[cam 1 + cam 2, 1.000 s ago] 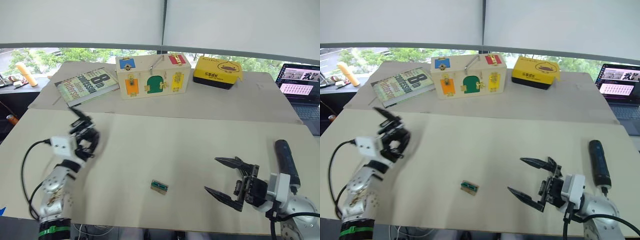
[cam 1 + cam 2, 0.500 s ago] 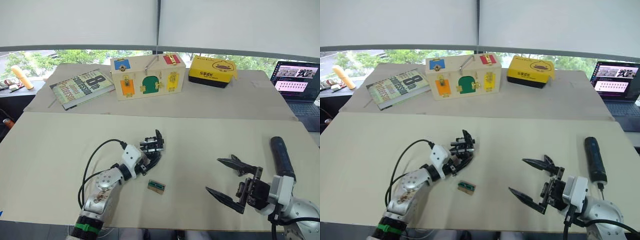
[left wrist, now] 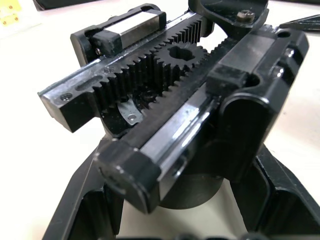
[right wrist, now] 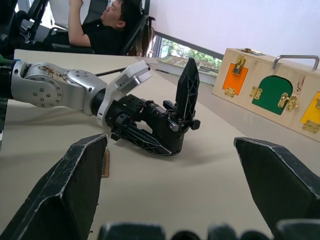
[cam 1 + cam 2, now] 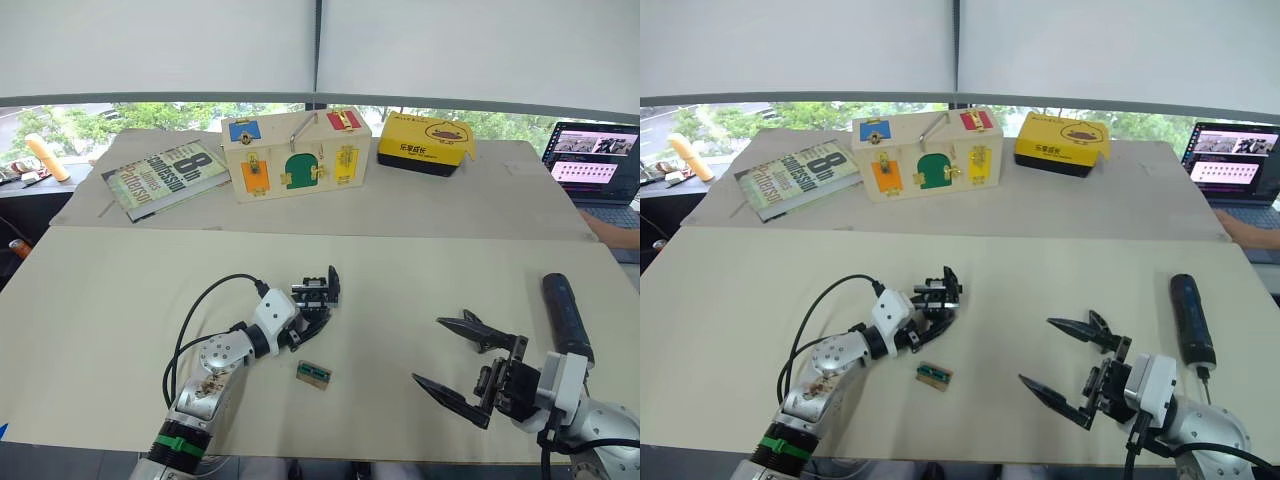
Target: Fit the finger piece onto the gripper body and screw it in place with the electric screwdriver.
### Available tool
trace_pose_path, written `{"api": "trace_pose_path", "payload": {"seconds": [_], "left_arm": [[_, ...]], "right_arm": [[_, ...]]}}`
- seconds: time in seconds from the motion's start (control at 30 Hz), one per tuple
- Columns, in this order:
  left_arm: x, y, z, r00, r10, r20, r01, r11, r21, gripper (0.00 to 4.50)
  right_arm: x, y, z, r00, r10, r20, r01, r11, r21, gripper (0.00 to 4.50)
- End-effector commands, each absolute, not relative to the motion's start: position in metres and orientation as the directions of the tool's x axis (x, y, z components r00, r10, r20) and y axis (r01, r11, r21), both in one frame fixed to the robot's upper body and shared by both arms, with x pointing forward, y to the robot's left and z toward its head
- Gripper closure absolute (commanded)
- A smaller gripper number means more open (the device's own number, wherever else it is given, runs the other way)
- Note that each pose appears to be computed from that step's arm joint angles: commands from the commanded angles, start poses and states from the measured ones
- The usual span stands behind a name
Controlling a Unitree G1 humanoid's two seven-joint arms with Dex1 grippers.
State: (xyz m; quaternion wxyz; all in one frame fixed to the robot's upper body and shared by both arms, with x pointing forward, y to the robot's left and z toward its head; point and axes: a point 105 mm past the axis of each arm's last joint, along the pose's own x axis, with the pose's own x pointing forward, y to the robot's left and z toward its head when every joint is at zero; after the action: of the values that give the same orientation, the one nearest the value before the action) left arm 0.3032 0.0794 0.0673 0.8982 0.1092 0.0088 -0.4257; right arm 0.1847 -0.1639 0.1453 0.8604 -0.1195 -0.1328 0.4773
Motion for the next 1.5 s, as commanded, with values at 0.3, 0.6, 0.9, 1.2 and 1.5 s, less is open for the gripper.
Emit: {"api": "trace_pose_path", "payload": {"seconds": [0.3,0.6,0.9,1.2,1.5], "left_arm": [[0.298,0.106,0.063,0.615,-0.773,-0.158,0.789,0.600,0.132,0.05],[0.304,0.141,0.081,0.442,-0.876,-0.193,0.897,0.427,0.119,0.05],[0.325,0.115,0.088,0.186,-0.956,-0.225,0.975,0.152,0.160,0.05],[0.335,0.092,0.080,0.085,-0.967,-0.242,0.984,0.044,0.171,0.05],[0.337,0.095,0.088,0.169,-0.974,-0.153,0.961,0.128,0.246,2.20]], "right_arm": [[0.181,-0.163,0.157,0.497,0.858,0.127,-0.773,0.505,-0.384,0.00],[0.179,-0.166,0.153,0.526,0.840,0.130,-0.755,0.532,-0.384,0.00],[0.176,-0.166,0.155,0.530,0.840,0.118,-0.757,0.531,-0.380,0.00],[0.172,-0.168,0.154,0.547,0.831,0.103,-0.752,0.542,-0.376,0.00],[0.165,-0.167,0.150,0.580,0.808,0.101,-0.733,0.572,-0.368,0.00]]}}
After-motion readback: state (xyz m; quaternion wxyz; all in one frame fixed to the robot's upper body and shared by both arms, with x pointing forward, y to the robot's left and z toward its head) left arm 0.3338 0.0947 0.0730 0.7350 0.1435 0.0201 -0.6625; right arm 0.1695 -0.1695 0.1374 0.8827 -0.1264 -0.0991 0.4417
